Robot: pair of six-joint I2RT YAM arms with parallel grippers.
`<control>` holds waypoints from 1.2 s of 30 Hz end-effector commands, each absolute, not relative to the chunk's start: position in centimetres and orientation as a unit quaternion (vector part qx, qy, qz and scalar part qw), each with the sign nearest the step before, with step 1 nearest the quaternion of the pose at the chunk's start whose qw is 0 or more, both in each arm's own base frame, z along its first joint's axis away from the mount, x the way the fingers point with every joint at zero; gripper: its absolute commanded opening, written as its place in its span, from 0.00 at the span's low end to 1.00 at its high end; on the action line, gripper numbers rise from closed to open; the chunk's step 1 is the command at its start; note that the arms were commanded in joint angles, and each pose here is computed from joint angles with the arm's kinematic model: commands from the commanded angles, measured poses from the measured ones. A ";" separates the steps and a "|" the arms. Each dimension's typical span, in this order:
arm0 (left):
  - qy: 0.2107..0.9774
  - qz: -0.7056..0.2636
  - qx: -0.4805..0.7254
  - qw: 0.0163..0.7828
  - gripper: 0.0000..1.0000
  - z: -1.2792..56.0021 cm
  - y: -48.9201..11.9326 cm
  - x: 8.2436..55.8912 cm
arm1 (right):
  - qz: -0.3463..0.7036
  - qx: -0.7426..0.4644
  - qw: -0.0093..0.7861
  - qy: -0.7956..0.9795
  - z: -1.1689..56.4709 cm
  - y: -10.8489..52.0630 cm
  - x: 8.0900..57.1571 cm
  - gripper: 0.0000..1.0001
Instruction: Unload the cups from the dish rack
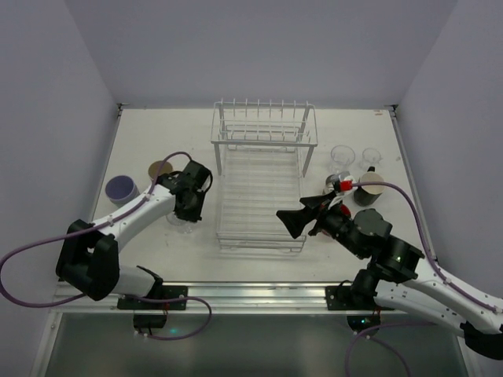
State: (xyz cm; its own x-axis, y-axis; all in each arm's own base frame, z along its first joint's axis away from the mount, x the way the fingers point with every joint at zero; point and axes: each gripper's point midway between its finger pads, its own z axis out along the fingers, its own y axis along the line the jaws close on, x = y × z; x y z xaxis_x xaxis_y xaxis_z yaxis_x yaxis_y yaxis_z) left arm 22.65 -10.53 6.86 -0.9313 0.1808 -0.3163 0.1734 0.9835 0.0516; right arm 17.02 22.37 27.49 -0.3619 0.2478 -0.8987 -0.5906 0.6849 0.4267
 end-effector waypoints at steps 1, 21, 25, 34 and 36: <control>0.976 0.021 0.077 0.201 0.20 8.0 -11.2 24.5 | 0.360 -0.114 0.563 0.735 27.1 21.6 17.4 0.99; 0.823 -0.156 0.042 0.544 0.91 29.2 -12.8 26.0 | 0.384 -0.081 0.593 0.703 31.9 18.1 15.8 0.99; 0.748 -0.195 0.027 0.634 0.99 36.3 -11.1 23.5 | 0.385 -0.030 0.629 0.675 34.7 14.0 15.1 0.99; 0.711 -0.215 0.034 0.669 1.00 39.4 -10.0 21.0 | 0.322 0.073 0.685 0.650 37.3 6.3 15.2 0.99; 0.699 -0.223 0.035 0.679 1.00 39.6 -9.9 20.5 | 0.316 0.080 0.690 0.646 37.6 5.7 15.3 0.99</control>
State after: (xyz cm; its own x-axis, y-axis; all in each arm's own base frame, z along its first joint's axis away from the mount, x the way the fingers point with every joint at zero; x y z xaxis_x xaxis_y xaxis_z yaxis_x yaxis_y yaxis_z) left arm 21.17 -9.91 38.53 -0.1304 -0.2351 -0.9632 0.3160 0.9109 -0.2651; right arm 15.69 8.82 36.16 -0.1009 0.5117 -0.8532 -0.3852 0.7706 0.5077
